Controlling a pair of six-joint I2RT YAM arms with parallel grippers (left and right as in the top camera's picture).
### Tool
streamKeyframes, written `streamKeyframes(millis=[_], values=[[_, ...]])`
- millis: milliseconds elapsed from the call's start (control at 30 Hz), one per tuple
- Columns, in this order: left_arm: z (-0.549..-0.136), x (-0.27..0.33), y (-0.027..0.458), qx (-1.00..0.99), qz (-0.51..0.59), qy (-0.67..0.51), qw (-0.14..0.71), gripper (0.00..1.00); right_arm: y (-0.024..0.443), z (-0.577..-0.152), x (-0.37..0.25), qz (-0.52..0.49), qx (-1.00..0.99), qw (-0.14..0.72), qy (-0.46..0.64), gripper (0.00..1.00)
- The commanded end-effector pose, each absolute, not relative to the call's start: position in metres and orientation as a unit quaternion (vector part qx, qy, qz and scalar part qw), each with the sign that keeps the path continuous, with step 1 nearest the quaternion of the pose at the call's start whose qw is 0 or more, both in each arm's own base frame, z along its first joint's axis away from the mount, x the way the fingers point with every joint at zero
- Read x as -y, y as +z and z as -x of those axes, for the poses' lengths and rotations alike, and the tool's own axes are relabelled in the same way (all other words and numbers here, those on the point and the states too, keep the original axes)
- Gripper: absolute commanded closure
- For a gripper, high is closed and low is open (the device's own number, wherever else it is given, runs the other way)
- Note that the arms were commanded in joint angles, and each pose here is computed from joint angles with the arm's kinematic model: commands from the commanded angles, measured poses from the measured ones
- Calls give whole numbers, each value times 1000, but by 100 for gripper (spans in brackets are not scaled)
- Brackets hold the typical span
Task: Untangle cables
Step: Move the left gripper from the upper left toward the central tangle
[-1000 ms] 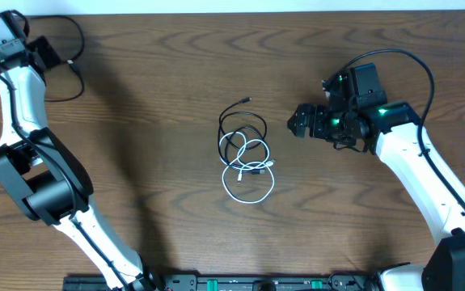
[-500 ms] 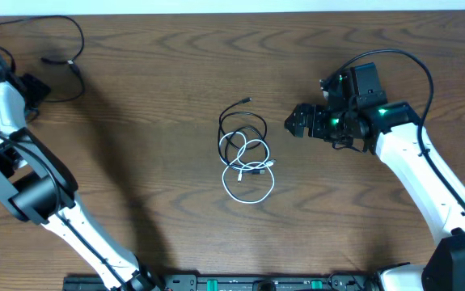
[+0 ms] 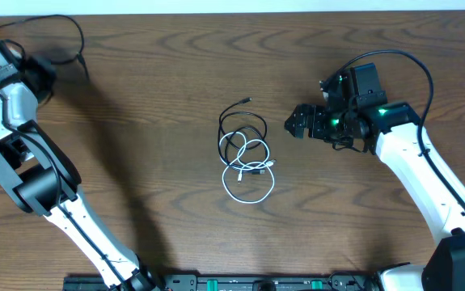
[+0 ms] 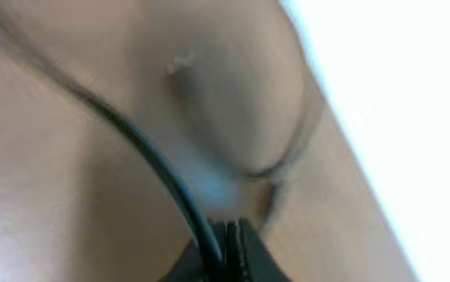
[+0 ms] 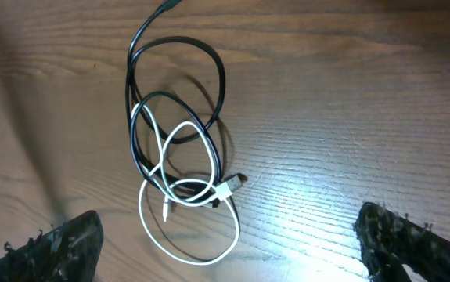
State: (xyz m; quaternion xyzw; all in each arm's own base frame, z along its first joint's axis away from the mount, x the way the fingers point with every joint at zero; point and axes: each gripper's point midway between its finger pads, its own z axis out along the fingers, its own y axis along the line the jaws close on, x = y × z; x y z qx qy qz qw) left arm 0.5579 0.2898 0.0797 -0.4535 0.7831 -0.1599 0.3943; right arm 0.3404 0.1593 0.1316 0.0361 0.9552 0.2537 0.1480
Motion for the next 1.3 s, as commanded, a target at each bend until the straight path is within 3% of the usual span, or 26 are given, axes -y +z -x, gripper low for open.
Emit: streamKeyframes(millis=[0,100,133,267,400,567,600,667,933,1133,1267], values=[[-581,-272,114,-703,503,-299,404,92,133,-335,-162,-33,-955,145,257,1],[-592,-270,131,-678,506,-326,422,92,133,-334,-161,-34,-956,142,256,1],[-592,-267,130,-680,505,-327,420,87,133,-334,-161,-34,-956,141,256,1],[-592,-243,106,-710,498,-319,383,44,133,-334,-161,-41,-955,139,257,1],[-594,-218,76,-758,455,-298,360,29,132,-333,-162,-44,-955,136,259,1],[-594,-210,73,-796,391,-272,374,27,130,-325,-164,-41,-958,122,255,1],[-594,-208,79,-798,377,-278,378,21,129,-324,-165,-40,-959,119,254,1],[-595,-202,97,-798,355,-294,388,13,129,-322,-166,-39,-959,117,254,1],[-583,-200,192,-784,336,-278,442,7,131,-321,-177,-23,-958,121,259,1],[-546,-194,181,-806,396,-247,364,6,130,-314,-185,-9,-959,114,259,1],[-511,-163,154,-824,427,-275,252,5,128,-312,-189,1,-962,118,244,1]])
